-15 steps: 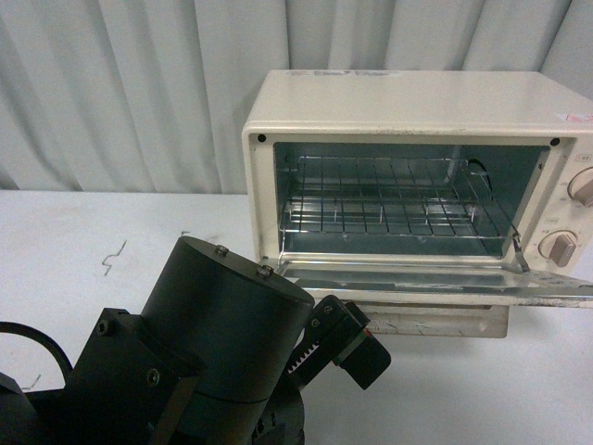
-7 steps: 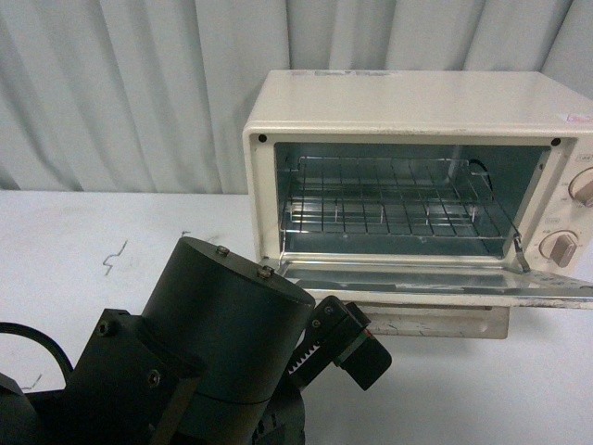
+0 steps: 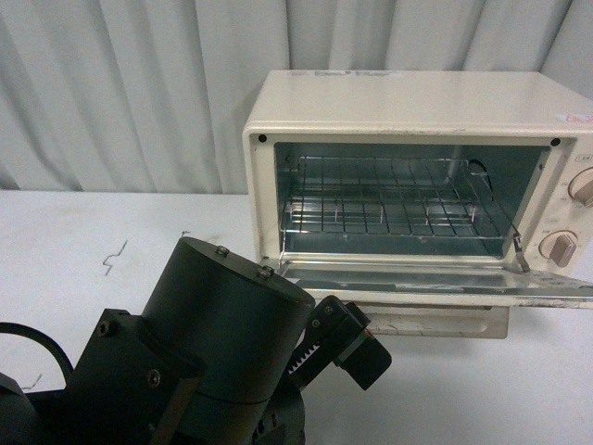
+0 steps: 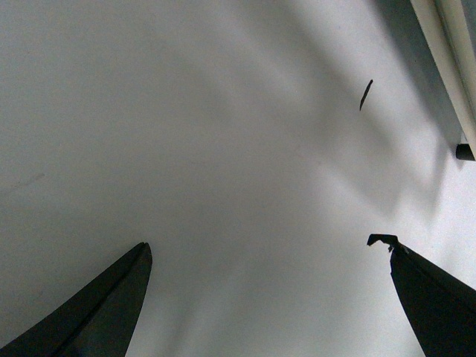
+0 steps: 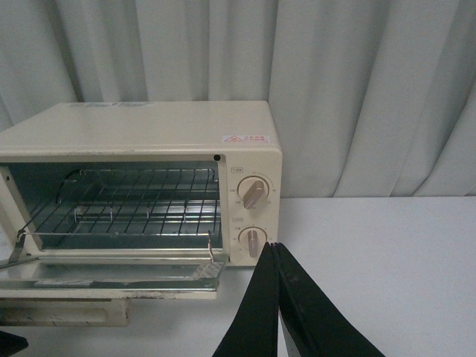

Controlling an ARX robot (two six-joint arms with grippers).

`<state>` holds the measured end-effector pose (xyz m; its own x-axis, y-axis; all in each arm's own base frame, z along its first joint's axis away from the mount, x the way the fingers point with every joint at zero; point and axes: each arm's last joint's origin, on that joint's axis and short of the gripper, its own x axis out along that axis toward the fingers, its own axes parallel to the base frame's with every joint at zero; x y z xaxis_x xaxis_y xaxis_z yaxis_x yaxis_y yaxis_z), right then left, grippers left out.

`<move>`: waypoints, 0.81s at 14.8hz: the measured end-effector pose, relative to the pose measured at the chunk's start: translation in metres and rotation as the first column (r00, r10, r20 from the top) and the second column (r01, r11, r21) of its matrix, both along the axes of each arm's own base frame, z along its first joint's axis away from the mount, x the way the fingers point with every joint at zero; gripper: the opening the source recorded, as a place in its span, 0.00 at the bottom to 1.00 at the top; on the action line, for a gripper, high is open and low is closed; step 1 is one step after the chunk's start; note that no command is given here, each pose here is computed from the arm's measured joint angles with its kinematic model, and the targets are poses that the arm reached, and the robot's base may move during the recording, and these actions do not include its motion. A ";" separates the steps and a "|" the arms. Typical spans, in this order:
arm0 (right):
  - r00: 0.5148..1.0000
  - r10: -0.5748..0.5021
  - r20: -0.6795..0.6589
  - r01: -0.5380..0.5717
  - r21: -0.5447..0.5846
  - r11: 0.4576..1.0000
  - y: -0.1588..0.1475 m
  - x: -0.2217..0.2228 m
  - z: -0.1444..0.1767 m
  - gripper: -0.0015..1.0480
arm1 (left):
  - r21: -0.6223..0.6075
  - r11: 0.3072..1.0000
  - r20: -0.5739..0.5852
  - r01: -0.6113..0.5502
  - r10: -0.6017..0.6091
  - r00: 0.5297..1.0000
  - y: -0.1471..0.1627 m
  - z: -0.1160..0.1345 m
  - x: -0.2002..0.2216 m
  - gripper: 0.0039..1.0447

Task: Open oven

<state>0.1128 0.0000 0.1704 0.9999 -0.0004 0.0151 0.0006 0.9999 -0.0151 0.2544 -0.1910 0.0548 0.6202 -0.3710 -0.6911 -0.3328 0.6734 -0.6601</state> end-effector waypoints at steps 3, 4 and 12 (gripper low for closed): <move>1.000 0.000 -0.001 0.000 0.000 1.000 0.000 -0.003 0.000 0.02 | 0.000 1.000 0.000 0.000 0.000 1.000 0.000 0.000 0.000 0.94; 1.000 0.000 -0.003 0.000 0.000 1.000 0.000 -0.004 -0.001 0.02 | 0.000 1.000 0.000 0.000 0.000 1.000 0.000 0.000 0.000 0.94; 1.000 0.000 -0.011 0.000 0.000 1.000 0.000 -0.016 -0.004 0.27 | 0.000 1.000 -0.001 0.001 -0.001 1.000 0.000 0.000 0.000 0.94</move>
